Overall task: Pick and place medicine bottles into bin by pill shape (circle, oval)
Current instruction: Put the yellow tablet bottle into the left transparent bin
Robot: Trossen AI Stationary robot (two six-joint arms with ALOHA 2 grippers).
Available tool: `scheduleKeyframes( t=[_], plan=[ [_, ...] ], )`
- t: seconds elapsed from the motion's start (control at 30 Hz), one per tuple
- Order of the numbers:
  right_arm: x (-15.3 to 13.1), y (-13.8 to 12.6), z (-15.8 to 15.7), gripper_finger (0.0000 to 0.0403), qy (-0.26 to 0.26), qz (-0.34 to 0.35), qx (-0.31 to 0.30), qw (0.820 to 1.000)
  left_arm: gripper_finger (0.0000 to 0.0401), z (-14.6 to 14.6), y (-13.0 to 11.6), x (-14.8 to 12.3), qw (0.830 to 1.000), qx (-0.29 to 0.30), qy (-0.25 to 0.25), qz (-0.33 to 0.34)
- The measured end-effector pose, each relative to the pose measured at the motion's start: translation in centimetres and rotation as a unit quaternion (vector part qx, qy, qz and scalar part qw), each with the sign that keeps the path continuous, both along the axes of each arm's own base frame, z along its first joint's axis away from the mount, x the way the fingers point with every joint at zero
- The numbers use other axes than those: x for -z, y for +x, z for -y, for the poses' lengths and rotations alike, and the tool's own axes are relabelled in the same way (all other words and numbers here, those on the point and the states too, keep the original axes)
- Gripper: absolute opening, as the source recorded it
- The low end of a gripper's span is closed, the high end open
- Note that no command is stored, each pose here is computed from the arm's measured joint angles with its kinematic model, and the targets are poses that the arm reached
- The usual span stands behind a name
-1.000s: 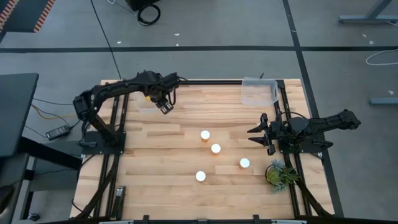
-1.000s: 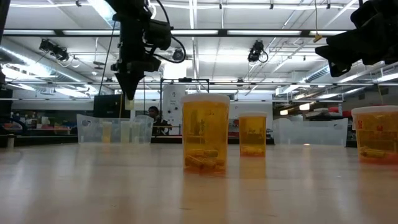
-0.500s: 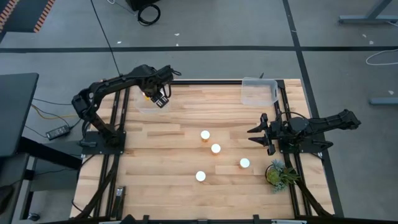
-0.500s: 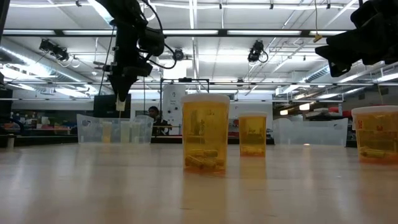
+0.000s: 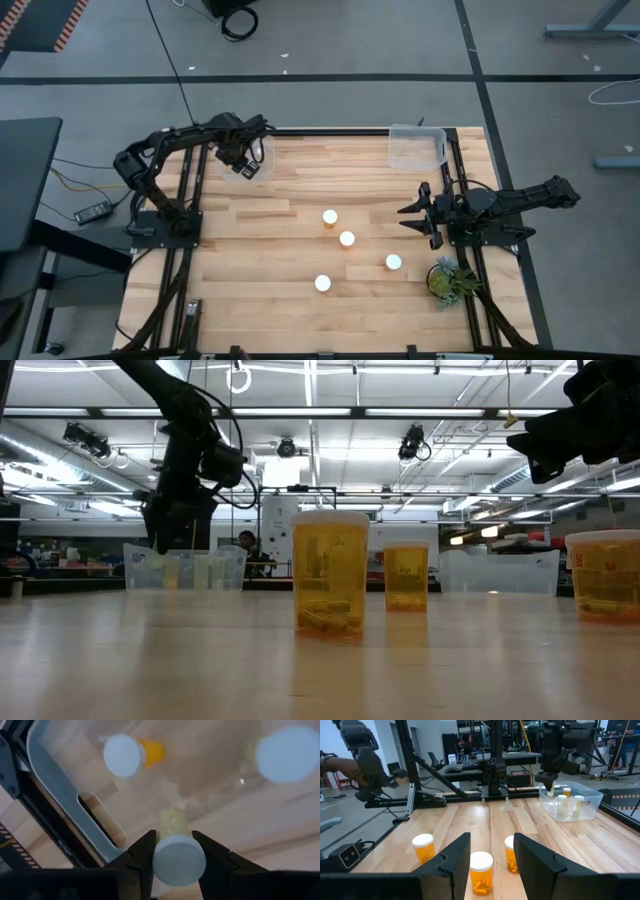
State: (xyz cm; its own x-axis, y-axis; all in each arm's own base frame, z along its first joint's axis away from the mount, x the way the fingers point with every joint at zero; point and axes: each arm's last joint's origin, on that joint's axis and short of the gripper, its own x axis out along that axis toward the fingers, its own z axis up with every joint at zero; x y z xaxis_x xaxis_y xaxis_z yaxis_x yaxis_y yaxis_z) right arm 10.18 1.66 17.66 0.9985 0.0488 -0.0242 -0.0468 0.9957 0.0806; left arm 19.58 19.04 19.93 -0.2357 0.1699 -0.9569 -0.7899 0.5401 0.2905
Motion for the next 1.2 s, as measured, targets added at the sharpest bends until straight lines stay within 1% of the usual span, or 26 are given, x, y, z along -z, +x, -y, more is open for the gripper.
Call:
scheduleKeyframes(
  t=[0.13,0.27,0.43,0.6,0.73,0.93,1.2],
  plan=[
    [0.0,0.0,0.0,0.0157,0.000,0.000,0.000,1.000,0.0121,-0.5,0.0,0.0,1.000,-0.006,0.013,0.015],
    [0.0,0.0,0.0,0.0157,0.000,0.000,0.000,1.000,0.0126,-0.8,-0.2,0.0,0.999,-0.036,0.017,0.025],
    [0.0,0.0,0.0,0.0157,0.000,0.000,0.000,1.000,0.0125,-1.1,-0.4,0.1,0.995,-0.082,0.005,0.056],
    [0.0,0.0,0.0,0.0157,0.000,0.000,0.000,1.000,0.0120,-1.2,-0.4,0.1,0.992,-0.111,0.008,0.063],
    [0.0,0.0,0.0,0.0157,0.000,0.000,0.000,1.000,0.0124,-1.1,-0.3,0.1,0.989,-0.128,0.012,0.067],
    [0.0,0.0,0.0,0.0157,0.000,0.000,0.000,1.000,0.0124,-0.8,0.7,0.1,0.988,-0.125,0.028,0.089],
    [0.0,0.0,0.0,0.0157,0.000,0.000,0.000,1.000,0.0124,-0.8,0.9,0.3,0.988,-0.121,0.027,0.088]
  ],
)
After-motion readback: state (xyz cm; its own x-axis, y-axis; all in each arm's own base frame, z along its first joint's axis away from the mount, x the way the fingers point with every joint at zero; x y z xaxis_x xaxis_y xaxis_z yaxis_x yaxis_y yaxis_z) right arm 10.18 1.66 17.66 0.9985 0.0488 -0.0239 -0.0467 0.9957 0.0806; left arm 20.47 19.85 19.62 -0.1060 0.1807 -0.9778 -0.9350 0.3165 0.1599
